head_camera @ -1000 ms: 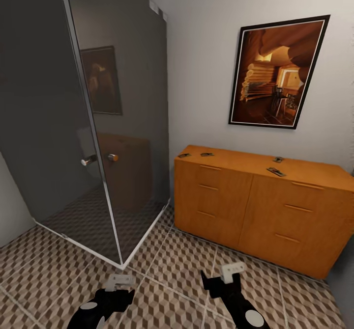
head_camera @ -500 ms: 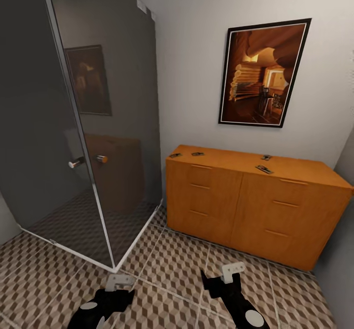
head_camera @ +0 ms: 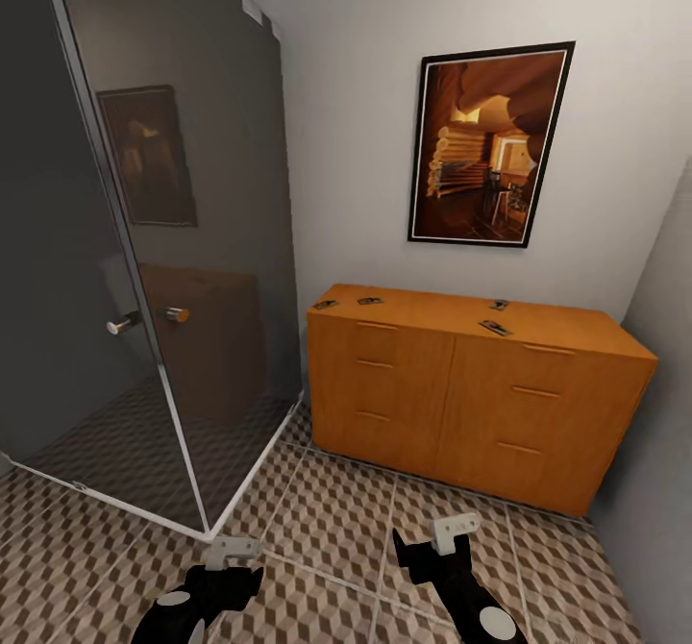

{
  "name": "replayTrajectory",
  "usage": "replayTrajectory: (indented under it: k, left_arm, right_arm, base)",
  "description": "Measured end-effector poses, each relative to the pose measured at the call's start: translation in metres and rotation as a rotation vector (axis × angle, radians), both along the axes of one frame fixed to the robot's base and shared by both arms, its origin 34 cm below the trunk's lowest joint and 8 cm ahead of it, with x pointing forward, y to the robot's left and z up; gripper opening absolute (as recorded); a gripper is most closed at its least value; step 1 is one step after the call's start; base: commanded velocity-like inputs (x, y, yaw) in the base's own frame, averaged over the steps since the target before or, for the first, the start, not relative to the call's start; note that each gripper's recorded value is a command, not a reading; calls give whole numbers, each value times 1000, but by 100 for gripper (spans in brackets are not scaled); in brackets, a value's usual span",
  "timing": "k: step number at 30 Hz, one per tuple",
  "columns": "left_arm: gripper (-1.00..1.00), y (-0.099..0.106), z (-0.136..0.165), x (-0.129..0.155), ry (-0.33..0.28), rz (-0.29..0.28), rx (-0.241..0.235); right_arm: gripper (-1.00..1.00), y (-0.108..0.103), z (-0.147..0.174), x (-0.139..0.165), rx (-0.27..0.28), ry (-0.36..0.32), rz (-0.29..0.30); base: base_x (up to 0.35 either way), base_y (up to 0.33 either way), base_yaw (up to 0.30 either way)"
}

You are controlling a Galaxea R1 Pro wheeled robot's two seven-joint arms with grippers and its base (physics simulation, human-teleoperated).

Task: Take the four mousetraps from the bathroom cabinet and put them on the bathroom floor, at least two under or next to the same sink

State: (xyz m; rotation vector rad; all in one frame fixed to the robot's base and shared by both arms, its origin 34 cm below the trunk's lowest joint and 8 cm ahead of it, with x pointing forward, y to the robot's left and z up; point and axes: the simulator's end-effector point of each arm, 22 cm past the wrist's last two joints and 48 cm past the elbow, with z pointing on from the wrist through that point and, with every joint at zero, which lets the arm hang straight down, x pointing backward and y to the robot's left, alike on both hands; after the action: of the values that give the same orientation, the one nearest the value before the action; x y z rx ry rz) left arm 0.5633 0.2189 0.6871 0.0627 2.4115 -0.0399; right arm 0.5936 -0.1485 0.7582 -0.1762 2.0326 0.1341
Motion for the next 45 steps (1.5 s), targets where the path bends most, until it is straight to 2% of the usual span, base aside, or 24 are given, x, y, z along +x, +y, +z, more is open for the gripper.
replayTrajectory:
  k: [17,45]
  left_arm:
    - [100,0,-8,-5,20,-2,0]
    - [100,-1,-7,-4,18,-2,0]
  right_arm:
    - [100,-1,0,0,-3,0,0]
    - [100,-1,0,0,-4,-1,-1]
  base:
    - [0,0,-127]
    - [0,0,-125]
